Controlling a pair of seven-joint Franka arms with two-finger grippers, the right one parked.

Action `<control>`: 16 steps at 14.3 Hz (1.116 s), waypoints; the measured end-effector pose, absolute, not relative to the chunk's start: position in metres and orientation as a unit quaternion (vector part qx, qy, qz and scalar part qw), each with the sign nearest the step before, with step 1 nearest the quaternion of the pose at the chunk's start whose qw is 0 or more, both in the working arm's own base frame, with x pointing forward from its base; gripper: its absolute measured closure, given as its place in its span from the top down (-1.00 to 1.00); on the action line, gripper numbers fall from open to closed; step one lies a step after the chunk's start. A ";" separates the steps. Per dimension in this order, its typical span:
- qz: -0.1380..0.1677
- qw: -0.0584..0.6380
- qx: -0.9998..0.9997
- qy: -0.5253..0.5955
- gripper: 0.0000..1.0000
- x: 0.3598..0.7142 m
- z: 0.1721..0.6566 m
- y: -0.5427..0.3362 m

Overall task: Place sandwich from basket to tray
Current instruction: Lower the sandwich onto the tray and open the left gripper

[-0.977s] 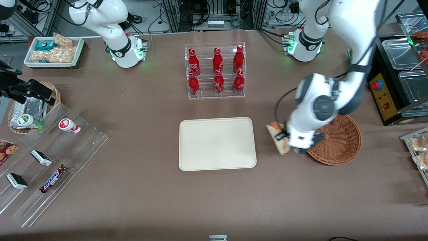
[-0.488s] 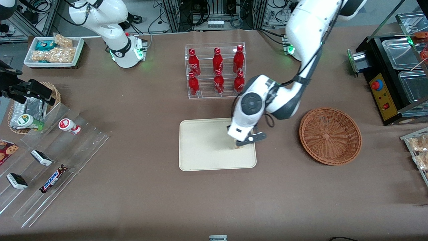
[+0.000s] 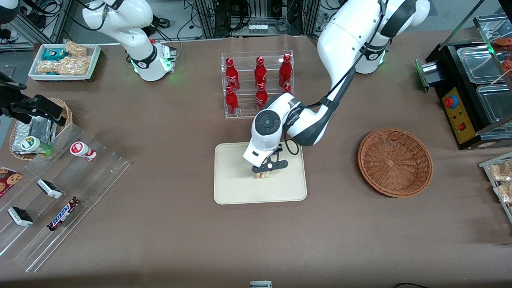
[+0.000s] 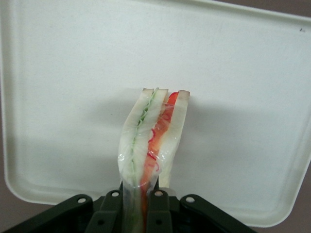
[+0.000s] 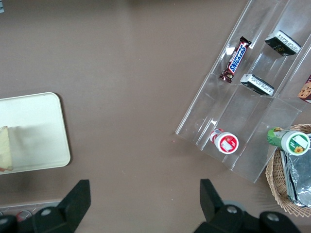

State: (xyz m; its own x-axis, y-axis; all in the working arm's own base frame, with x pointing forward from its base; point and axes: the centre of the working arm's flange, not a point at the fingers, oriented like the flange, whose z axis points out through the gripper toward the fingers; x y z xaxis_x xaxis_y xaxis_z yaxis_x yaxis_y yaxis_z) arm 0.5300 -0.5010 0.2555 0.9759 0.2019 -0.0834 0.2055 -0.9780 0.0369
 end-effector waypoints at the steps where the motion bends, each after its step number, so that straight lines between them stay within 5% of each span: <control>1: -0.035 0.027 0.993 0.106 -0.69 0.531 0.250 -0.506; 7: -0.015 0.035 0.994 0.105 -0.60 0.532 0.230 -0.517; 15: 0.016 0.036 0.992 0.121 0.97 0.542 0.266 -0.517; 16: 0.015 0.029 0.992 0.125 1.00 0.545 0.286 -0.512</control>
State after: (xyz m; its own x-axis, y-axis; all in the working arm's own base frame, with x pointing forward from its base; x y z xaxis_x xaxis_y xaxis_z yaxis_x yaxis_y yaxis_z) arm 0.5450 -0.5122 0.2859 0.9684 0.2484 0.0227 0.2467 -0.9672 0.0610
